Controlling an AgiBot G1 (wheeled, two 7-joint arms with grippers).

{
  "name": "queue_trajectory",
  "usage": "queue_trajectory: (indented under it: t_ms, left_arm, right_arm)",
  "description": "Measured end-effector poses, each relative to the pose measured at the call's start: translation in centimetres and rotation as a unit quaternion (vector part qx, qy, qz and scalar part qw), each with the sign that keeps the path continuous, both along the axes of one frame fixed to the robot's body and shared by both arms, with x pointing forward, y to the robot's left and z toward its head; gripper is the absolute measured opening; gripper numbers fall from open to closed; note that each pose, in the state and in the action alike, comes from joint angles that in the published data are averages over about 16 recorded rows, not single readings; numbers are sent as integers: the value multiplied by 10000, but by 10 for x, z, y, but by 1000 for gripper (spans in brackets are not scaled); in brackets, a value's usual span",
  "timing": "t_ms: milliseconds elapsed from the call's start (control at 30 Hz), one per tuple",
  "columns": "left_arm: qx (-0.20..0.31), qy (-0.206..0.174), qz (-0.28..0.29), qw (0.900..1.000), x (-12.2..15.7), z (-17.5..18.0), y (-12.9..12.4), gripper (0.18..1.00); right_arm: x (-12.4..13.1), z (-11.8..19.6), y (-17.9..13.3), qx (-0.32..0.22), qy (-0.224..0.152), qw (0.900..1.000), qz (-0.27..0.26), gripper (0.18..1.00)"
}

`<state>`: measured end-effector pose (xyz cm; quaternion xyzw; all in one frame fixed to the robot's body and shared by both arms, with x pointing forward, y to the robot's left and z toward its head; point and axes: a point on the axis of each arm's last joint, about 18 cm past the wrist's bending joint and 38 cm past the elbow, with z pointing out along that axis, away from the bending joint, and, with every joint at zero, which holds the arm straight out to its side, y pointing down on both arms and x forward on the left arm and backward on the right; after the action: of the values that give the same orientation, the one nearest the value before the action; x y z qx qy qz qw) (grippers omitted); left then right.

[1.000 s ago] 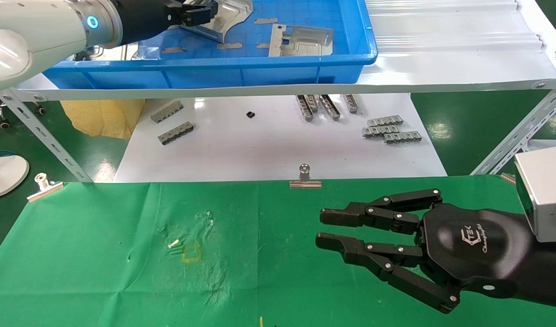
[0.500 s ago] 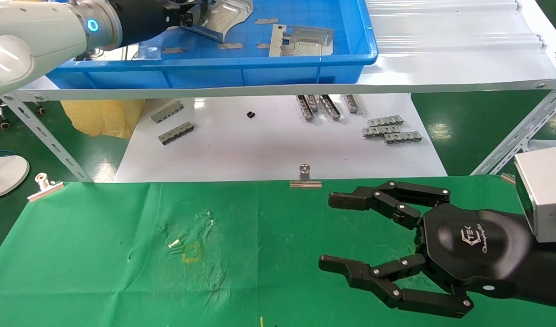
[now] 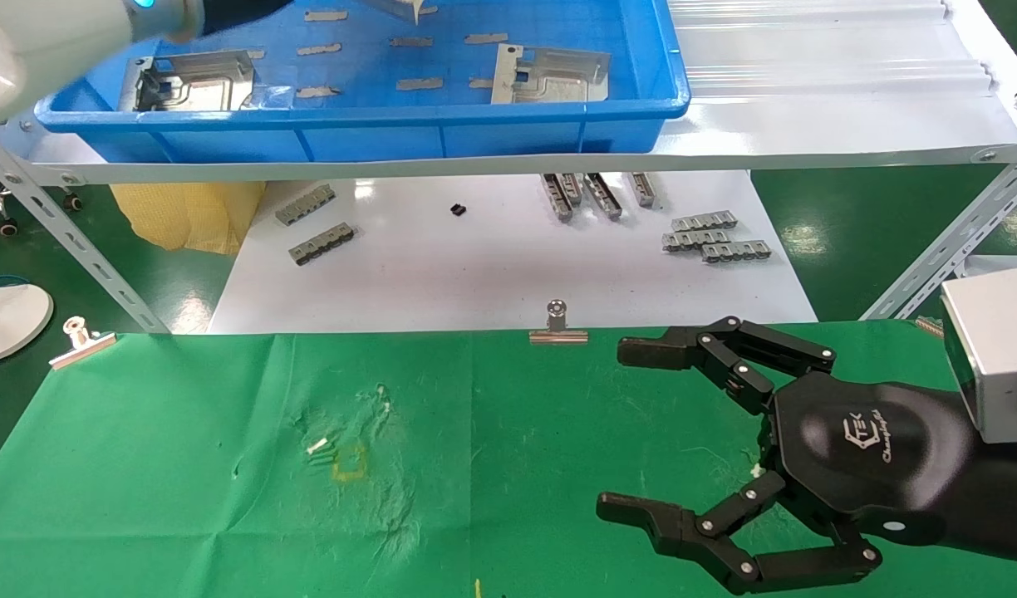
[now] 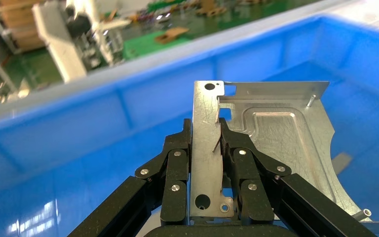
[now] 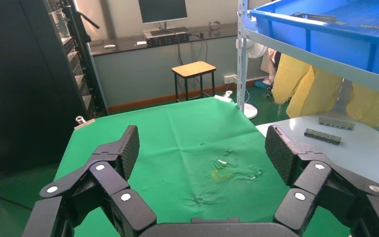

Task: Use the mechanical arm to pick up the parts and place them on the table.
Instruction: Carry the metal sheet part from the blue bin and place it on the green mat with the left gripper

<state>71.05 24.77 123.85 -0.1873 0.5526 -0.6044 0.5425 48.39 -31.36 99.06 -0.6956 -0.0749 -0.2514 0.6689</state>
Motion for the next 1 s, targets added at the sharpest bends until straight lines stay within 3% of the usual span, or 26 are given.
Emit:
queue_trajectory:
  t_ms: [200, 367, 700, 1000]
  left_arm:
    - [492, -305, -615, 9964, -27, 0, 8, 281]
    - [1082, -560, -1246, 9847, -55, -14, 20, 281]
    - [2355, -873, -2191, 9428, -103, -71, 47, 281]
    - [3659, -435, -2304, 9006, -98, -161, 62, 280]
  right_arm:
    - [0, 0, 0, 0, 0, 10000, 0, 963]
    - [0, 0, 0, 0, 0, 10000, 0, 987]
    - [0, 0, 0, 0, 0, 10000, 0, 1000]
    - [0, 0, 0, 0, 0, 10000, 0, 1000]
